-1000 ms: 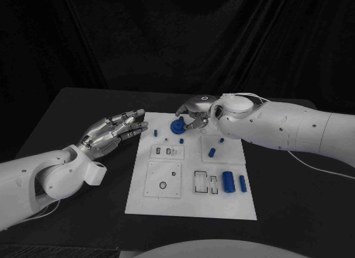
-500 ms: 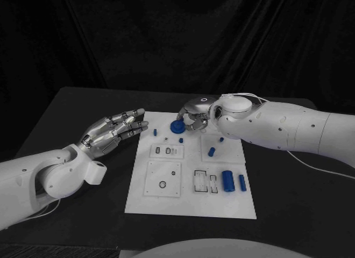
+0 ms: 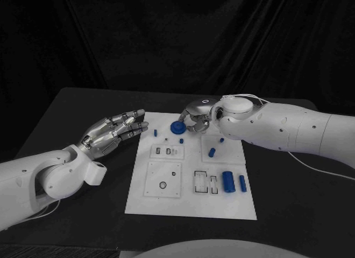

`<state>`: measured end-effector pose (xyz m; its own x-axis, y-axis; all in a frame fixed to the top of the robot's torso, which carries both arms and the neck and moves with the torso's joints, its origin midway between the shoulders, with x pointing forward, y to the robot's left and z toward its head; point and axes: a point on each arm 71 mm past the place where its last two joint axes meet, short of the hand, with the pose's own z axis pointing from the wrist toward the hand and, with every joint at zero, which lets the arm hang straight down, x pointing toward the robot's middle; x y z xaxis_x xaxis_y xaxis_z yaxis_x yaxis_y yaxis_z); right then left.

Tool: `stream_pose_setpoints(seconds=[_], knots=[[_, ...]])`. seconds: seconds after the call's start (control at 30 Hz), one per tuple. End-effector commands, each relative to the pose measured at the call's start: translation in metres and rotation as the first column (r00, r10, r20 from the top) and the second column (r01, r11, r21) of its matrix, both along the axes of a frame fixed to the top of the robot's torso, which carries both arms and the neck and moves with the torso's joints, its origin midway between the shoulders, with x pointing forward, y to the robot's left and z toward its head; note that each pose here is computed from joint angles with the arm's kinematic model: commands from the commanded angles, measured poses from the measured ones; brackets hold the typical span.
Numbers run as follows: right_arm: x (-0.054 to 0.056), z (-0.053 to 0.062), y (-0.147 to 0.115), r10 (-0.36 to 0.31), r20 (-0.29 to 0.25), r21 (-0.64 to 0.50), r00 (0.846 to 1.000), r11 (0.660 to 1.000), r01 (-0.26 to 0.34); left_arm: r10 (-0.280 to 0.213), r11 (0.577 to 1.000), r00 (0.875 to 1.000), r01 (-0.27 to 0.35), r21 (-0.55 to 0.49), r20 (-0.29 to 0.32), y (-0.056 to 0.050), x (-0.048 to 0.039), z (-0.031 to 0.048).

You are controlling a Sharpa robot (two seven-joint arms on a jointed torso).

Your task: Assemble the parts on the task board

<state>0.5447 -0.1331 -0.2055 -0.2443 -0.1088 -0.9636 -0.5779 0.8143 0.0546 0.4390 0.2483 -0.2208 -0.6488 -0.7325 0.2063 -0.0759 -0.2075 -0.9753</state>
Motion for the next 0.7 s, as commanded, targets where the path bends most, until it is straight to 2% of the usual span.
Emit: stream_pose_setpoints(seconds=[0.03,0.23,0.47,0.57,0.7], knots=[[-0.001,-0.001,-0.007,-0.003,0.020,0.015,1.000,1.000,0.003,-0.009,1.000,1.000,0.009,-0.014,0.004,0.000,-0.0011,0.0009],[-0.004,0.008,-0.023,-0.007,0.085,0.069,0.996,0.998,0.001,-0.003,1.000,1.000,0.003,-0.011,0.003,0.002,-0.0015,0.0010],[-0.013,0.038,-0.055,-0.032,0.205,0.150,0.978,0.989,0.001,0.001,1.000,1.000,-0.001,-0.008,0.003,0.004,-0.0017,0.0009],[-0.017,0.049,-0.070,-0.058,0.227,0.162,0.972,0.987,0.021,0.003,1.000,1.000,-0.003,-0.007,0.002,0.005,-0.0016,0.0008],[-0.023,0.057,-0.094,-0.110,0.221,0.154,0.969,0.985,0.077,0.004,1.000,1.000,-0.004,-0.006,0.002,0.005,-0.0014,0.0007]])
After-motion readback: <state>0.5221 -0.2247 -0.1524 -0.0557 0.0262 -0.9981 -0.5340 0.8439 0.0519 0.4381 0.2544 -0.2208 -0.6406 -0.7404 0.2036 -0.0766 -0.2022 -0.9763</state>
